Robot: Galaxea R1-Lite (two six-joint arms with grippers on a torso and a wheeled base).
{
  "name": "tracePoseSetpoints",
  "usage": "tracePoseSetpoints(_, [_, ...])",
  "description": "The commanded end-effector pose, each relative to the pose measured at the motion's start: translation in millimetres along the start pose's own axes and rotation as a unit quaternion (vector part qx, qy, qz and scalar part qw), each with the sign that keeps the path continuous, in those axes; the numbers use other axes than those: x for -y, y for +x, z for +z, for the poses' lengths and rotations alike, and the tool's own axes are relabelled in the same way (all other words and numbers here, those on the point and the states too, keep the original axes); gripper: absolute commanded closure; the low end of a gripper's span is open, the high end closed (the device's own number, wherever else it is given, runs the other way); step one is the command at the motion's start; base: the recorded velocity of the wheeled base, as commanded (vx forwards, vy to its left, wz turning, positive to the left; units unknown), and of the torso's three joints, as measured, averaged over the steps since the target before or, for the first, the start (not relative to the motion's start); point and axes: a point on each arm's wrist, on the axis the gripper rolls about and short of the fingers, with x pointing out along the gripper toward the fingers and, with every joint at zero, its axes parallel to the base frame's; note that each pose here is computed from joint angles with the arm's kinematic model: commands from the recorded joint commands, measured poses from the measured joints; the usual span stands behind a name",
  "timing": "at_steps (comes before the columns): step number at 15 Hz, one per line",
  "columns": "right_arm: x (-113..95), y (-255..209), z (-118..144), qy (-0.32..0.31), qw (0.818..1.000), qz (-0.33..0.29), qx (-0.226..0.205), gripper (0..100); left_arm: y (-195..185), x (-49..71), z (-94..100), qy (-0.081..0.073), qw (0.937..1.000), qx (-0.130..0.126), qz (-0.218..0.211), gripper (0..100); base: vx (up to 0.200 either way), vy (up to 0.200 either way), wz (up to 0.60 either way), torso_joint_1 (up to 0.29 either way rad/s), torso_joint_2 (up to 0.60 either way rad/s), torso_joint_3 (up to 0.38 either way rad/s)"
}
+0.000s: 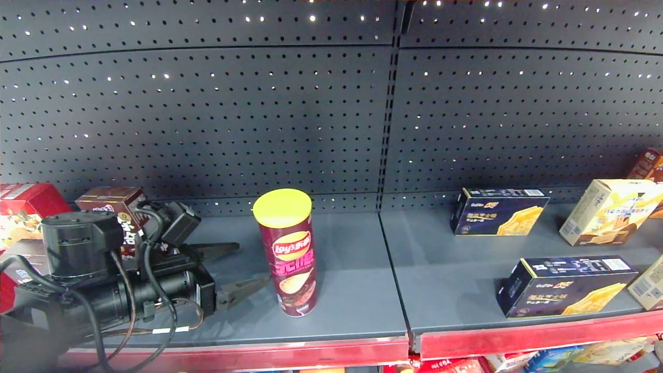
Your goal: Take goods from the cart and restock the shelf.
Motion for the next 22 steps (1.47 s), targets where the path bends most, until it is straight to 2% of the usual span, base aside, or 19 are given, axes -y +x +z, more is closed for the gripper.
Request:
tracePoseSetpoints(1, [0,0,0,0.000,1.000,0.001,0.000,100,-5,2.9,2.8,0.005,1.0000,0.007,0.000,0,0.000,0.000,0.00,0.000,0.00,0.000])
tracePoseSetpoints(5, [0,0,0,0.005,1.000,0.001,0.001,100,-40,16.8,17.4,0.031,0.9976,0.055,0.027,0,0.000,0.000,0.00,0.000,0.00,0.000])
tracePoseSetpoints(7, [0,2,0,0.004,1.000,0.002,-0.002,100,-53,21.0,28.6,0.047,0.9941,0.083,0.051,0,0.000,0.000,0.00,0.000,0.00,0.000])
tracePoseSetpoints(9, [0,2,1,0.004,1.000,0.002,-0.003,100,-76,24.5,48.5,0.078,0.9842,0.134,0.086,0,0.000,0.000,0.00,0.000,0.00,0.000])
tracePoseSetpoints(11, [0,2,0,0.005,1.000,-0.001,-0.002,100,-91,28.5,55.5,0.093,0.9774,0.157,0.106,0,0.000,0.000,0.00,0.000,0.00,0.000])
tracePoseSetpoints(12, [0,1,1,0.005,1.000,-0.002,-0.001,100,-110,31.5,54.5,0.097,0.9671,0.171,0.162,0,0.000,0.000,0.00,0.000,0.00,0.000])
tracePoseSetpoints(14, [0,0,2,0.005,1.000,-0.004,0.003,100,-129,43.5,48.3,0.088,0.9497,0.181,0.240,0,0.000,0.000,0.00,0.000,0.00,0.000])
tracePoseSetpoints(16, [-1,-2,2,0.004,1.000,-0.004,0.007,100,-149,62.6,42.4,0.085,0.9295,0.201,0.297,0,0.000,0.000,0.00,0.000,0.00,0.000])
tracePoseSetpoints(18, [0,-2,2,0.004,1.000,-0.004,0.007,100,-168,84.2,21.5,0.067,0.9168,0.196,0.342,0,0.000,0.000,0.00,0.000,0.00,0.000])
tracePoseSetpoints(19, [-1,-2,3,0.003,1.000,-0.003,0.010,100,-177,95.0,4.4,0.057,0.9139,0.185,0.357,0,0.000,0.000,0.00,0.000,0.00,0.000])
tracePoseSetpoints(21, [-2,-3,9,0.001,1.000,0.004,0.018,100,-196,120.1,-34.4,0.044,0.9140,0.161,0.370,0,0.000,0.000,0.00,0.000,0.00,0.000])
tracePoseSetpoints(22, [-2,-3,10,0.001,1.000,0.005,0.020,100,-201,126.4,-44.4,0.041,0.9138,0.156,0.373,0,0.000,0.000,0.00,0.000,0.00,0.000])
